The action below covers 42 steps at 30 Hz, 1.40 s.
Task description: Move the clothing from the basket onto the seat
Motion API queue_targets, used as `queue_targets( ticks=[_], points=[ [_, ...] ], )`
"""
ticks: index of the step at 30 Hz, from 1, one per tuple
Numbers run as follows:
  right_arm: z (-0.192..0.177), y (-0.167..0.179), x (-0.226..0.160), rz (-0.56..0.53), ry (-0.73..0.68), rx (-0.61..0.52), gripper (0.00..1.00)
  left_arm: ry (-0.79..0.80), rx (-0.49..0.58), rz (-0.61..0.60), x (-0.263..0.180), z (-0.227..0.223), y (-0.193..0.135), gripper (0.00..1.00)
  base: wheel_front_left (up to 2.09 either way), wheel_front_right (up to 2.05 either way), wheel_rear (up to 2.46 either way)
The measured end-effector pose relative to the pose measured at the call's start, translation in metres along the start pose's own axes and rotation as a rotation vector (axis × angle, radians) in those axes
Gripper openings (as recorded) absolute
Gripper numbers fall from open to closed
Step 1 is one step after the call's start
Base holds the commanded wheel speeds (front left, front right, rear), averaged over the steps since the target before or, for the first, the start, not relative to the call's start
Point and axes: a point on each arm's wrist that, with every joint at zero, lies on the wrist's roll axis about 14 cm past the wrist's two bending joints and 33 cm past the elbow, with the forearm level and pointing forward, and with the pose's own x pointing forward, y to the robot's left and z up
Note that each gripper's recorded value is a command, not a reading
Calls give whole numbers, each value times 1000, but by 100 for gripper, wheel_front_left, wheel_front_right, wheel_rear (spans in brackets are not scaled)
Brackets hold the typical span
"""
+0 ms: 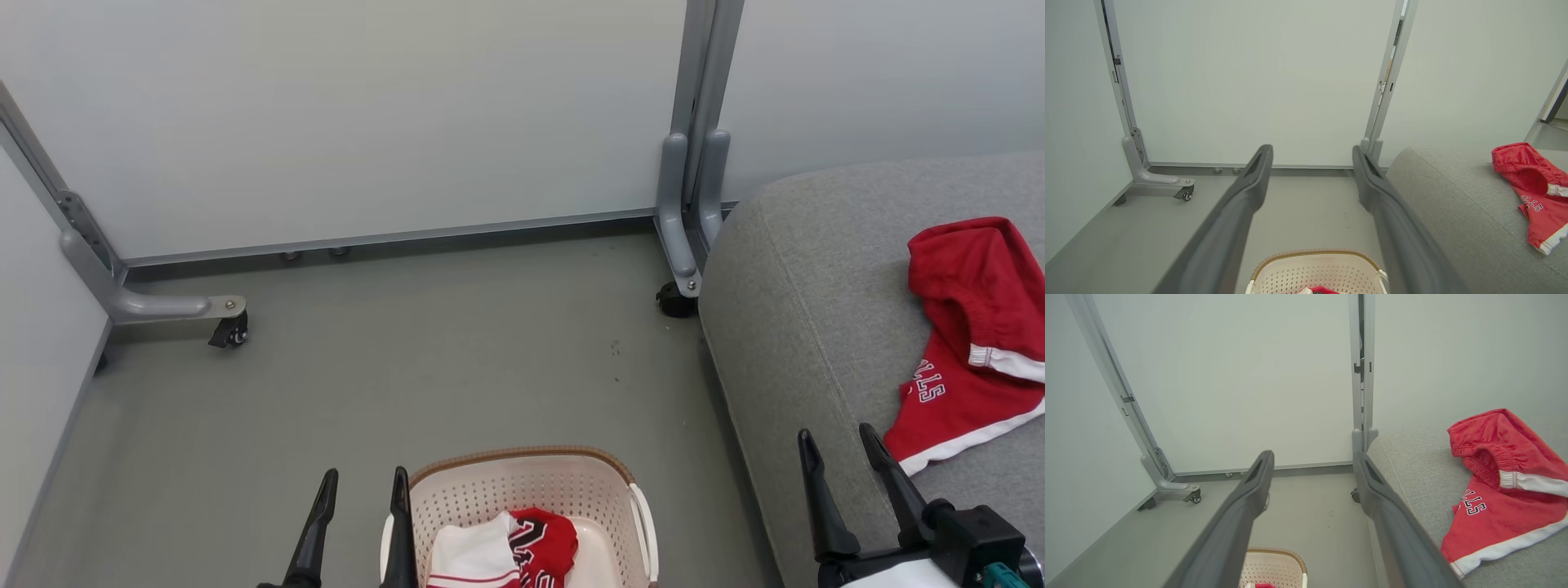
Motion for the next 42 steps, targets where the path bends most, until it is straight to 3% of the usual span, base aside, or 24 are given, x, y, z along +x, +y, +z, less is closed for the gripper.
queue_targets(
  ticks=[42],
  points=[
    [-20,14,-3,63,73,-32,100,53,9,21,2,-16,7,100,0,0,0]
  ],
)
